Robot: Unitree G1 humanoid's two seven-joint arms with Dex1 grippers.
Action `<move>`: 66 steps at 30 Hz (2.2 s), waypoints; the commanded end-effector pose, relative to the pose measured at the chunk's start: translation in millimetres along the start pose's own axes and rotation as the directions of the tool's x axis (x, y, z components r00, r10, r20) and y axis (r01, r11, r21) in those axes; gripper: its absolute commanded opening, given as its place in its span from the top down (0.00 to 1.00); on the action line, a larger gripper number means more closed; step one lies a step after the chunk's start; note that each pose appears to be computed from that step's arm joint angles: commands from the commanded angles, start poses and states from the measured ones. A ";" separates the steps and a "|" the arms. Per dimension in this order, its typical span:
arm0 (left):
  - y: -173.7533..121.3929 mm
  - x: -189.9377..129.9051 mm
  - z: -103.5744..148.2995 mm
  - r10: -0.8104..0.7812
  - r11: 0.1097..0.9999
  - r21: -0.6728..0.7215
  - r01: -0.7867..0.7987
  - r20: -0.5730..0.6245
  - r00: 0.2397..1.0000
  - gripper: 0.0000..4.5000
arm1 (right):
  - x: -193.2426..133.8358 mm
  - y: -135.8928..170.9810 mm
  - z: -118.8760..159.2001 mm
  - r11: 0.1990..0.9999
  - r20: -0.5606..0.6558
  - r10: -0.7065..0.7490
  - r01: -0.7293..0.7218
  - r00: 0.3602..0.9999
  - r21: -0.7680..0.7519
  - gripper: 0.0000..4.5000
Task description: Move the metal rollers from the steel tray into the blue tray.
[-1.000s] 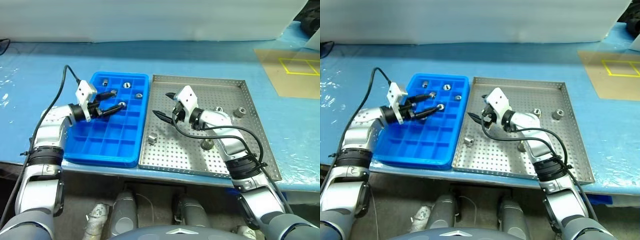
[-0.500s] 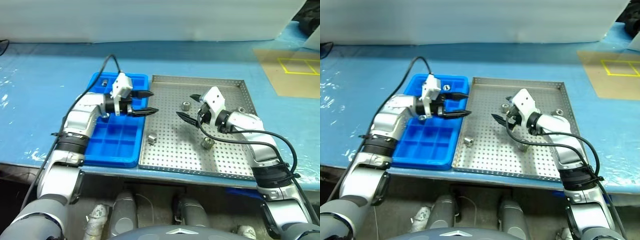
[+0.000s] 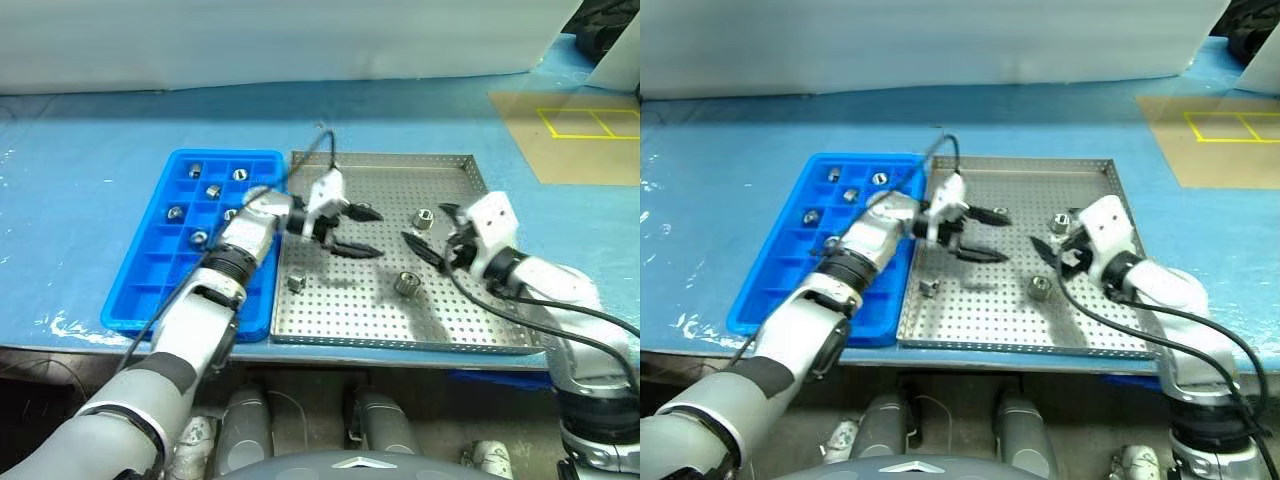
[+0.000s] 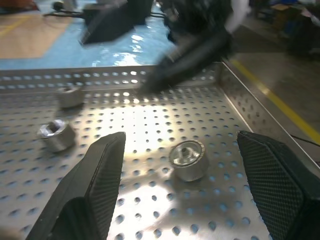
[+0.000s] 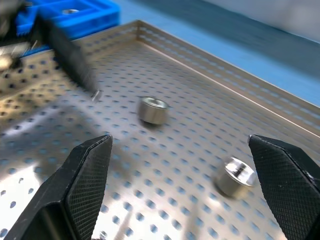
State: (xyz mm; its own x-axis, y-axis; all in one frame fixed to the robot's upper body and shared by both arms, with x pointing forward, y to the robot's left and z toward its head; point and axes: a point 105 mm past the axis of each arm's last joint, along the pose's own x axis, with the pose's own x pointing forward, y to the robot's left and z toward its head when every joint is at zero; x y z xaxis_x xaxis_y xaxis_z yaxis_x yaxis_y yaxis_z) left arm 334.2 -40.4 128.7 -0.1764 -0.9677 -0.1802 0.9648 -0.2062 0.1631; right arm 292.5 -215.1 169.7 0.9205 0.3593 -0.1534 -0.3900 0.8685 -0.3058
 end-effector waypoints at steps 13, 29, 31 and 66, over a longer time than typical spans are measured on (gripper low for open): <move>-11.8 40.8 -20.9 -0.037 0.999 0.012 0.038 -0.072 0.997 0.17 | -73.1 27.5 -0.9 0.996 -0.104 -0.092 0.093 0.990 0.011 0.00; 9.6 30.0 -37.6 0.164 0.985 -0.020 -0.169 -0.158 0.974 0.17 | -65.2 49.2 -9.1 0.997 -0.126 -0.053 0.059 0.991 0.045 0.00; 8.2 26.4 -42.0 0.154 0.987 -0.021 -0.161 -0.181 0.971 0.17 | -64.1 48.5 -8.9 0.997 -0.127 -0.053 0.059 0.991 0.044 0.00; 38.1 -22.9 18.5 0.210 0.977 0.033 -0.210 0.019 0.978 0.56 | -37.0 49.4 1.7 1.000 -0.069 0.001 0.000 0.998 0.017 0.00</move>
State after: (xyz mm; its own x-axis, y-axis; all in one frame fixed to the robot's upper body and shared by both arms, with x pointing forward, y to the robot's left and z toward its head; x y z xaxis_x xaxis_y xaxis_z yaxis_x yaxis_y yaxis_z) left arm 368.7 -29.0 132.1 0.0370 -0.9830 -0.1796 0.9873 0.0082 0.1586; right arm 237.5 -188.2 153.0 0.9148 0.3154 -0.2524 -0.3789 0.8868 -0.2648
